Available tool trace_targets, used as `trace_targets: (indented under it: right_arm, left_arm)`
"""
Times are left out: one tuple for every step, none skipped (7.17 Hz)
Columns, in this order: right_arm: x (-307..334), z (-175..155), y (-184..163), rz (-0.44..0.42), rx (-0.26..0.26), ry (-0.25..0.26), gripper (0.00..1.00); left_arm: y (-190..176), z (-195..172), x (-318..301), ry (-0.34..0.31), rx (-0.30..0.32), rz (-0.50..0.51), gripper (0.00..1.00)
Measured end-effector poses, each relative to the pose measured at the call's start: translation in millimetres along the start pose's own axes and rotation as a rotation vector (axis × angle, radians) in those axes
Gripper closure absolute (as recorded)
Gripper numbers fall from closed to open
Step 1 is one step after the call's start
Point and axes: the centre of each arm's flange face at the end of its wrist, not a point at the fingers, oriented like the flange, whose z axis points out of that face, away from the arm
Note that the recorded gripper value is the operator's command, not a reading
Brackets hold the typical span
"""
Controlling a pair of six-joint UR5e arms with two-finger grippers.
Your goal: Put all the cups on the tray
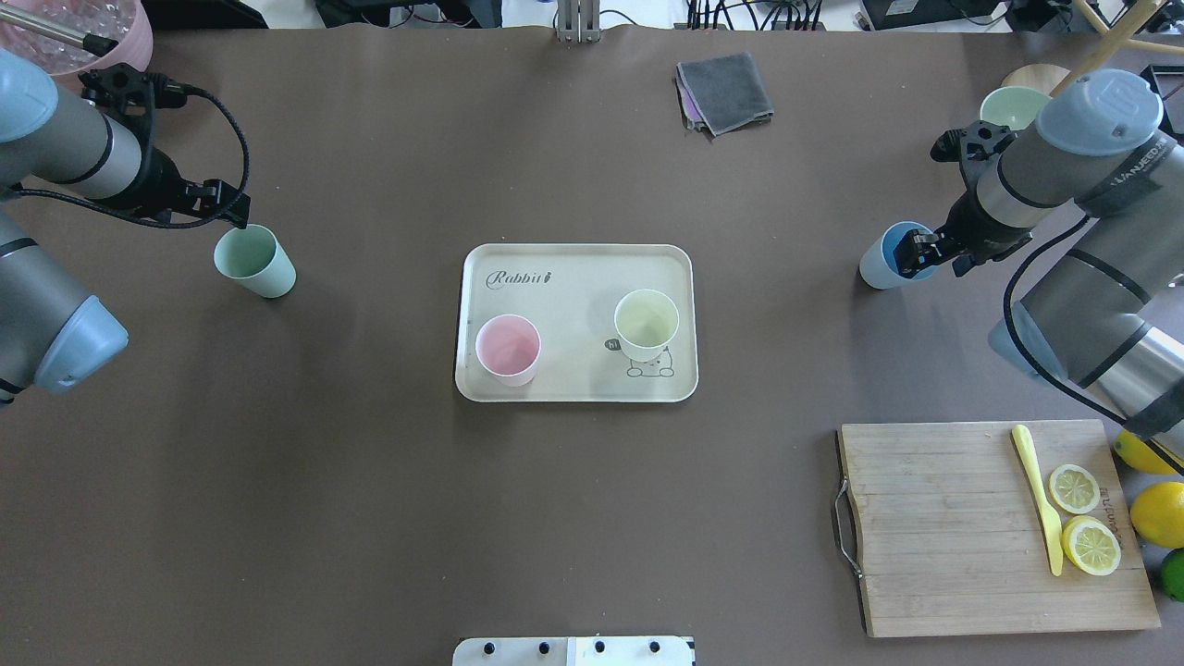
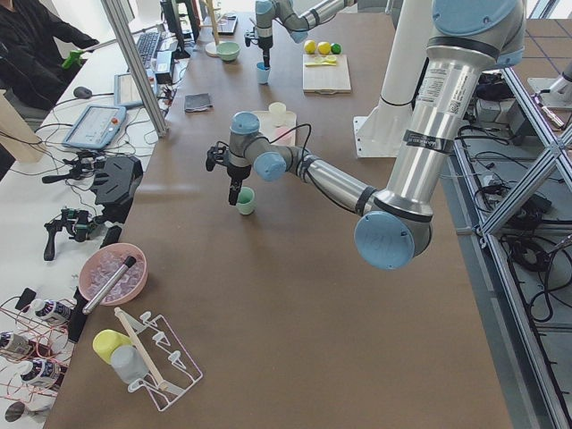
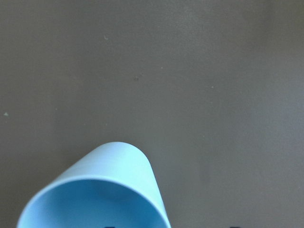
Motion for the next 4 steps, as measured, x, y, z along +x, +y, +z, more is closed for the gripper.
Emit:
trace_targets:
  right_arm:
    - [-7.7,-8.2,-4.6,-0.006,0.007,-0.017,1.00]
    - [-9.4,-18.7,-10.1,-0.001,0.009,-0.039,1.00]
    - [-5.3,-33.5,-17.3,0.014,0.008,-0.073,1.00]
    - [-2.6,-50.5,-26.2,0.029,0.007,-0.108,1.00]
  left_arm:
    - [-1.0,5.1,-1.4,-0.002,-0.001,-0.004,0.05]
    - [-3.1,10.7,-2.2,-0.007,-0.005,-0.010,0.05]
    - [-4.5,17.1,-3.6,-0.012,-0.010,-0.014,0.05]
    - [-3.4,22.6,-6.9,-0.012,-0.011,-0.015,0.05]
